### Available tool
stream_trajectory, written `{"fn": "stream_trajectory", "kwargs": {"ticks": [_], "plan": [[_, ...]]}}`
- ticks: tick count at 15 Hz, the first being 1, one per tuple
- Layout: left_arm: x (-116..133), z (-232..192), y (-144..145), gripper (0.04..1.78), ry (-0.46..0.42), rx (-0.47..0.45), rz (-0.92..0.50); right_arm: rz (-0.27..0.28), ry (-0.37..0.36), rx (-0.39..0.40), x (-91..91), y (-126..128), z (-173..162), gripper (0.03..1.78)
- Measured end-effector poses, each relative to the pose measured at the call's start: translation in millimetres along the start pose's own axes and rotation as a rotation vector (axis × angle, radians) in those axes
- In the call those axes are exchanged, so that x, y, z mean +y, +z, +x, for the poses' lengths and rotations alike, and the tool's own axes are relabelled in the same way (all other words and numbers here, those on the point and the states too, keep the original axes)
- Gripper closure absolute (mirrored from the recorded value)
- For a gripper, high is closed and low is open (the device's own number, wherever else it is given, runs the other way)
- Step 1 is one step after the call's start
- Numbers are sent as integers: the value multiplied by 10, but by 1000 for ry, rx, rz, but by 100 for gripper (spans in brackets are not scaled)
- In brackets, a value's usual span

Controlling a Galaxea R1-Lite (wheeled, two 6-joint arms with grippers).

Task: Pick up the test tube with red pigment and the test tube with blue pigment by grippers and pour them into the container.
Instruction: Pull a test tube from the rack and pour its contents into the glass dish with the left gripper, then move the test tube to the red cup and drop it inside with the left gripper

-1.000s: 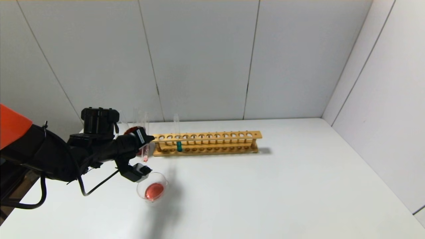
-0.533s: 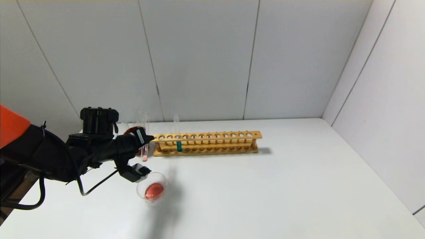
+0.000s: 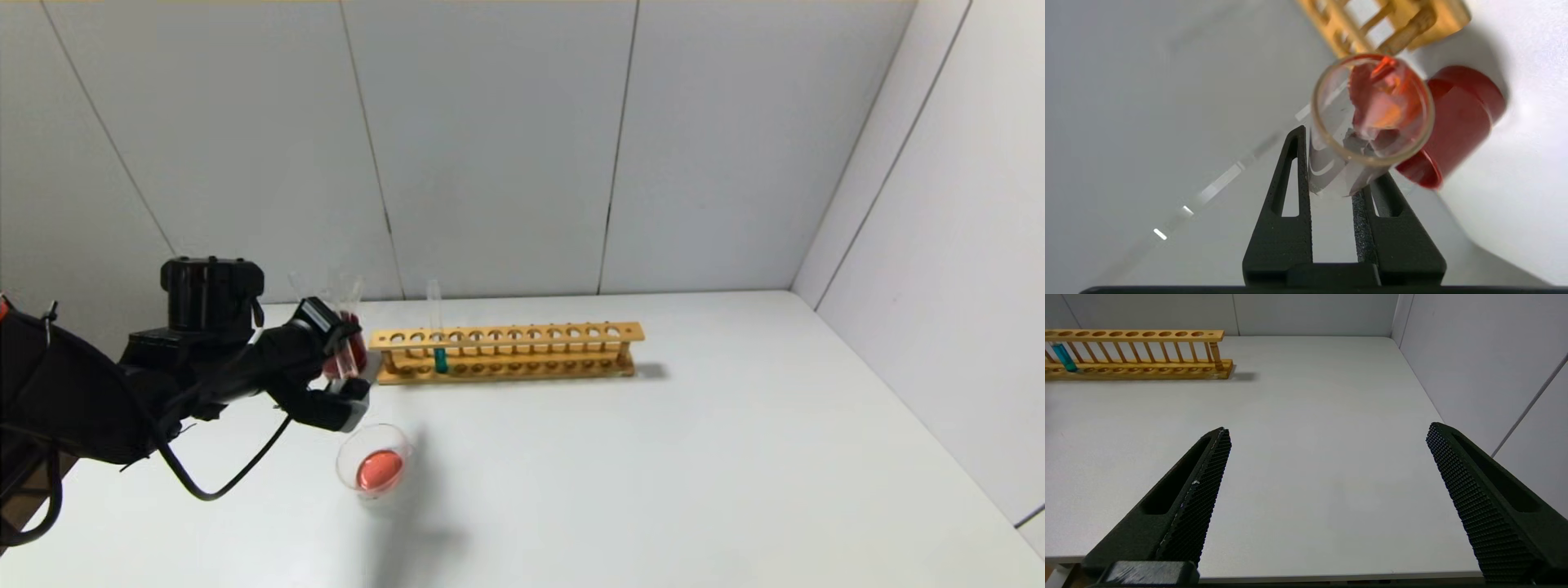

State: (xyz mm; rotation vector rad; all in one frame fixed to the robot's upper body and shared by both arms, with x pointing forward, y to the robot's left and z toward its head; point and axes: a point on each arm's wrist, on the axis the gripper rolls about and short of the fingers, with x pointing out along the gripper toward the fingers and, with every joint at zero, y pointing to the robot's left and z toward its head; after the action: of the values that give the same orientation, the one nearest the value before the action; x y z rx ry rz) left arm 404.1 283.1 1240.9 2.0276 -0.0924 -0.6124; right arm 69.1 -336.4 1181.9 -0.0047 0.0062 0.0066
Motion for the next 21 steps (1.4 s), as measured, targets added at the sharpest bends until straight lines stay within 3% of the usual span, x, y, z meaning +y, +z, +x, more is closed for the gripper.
{"fn": "stream_trajectory", "kwargs": {"ticks": [2, 5, 8, 11, 15, 18, 21], "plan": [[110, -154, -77, 149, 17, 100, -185, 0, 0, 0, 0, 0, 0, 6], [326, -454, -204, 149, 33, 322, -531, -1, 0, 0, 0, 0, 0, 6], [447, -653, -254, 149, 39, 392, -910, 0, 0, 0, 0, 0, 0, 6], [577, -662, -324, 149, 131, 368, -1271, -1, 0, 0, 0, 0, 0, 6], [808, -517, -449, 149, 254, 149, -1661, 0, 1, 0, 0, 0, 0, 6], [818, -364, -524, 149, 349, 102, -1768, -1, 0, 0, 0, 0, 0, 6], [693, -179, -563, 149, 363, 112, -1809, 0, 1, 0, 0, 0, 0, 6]]}}
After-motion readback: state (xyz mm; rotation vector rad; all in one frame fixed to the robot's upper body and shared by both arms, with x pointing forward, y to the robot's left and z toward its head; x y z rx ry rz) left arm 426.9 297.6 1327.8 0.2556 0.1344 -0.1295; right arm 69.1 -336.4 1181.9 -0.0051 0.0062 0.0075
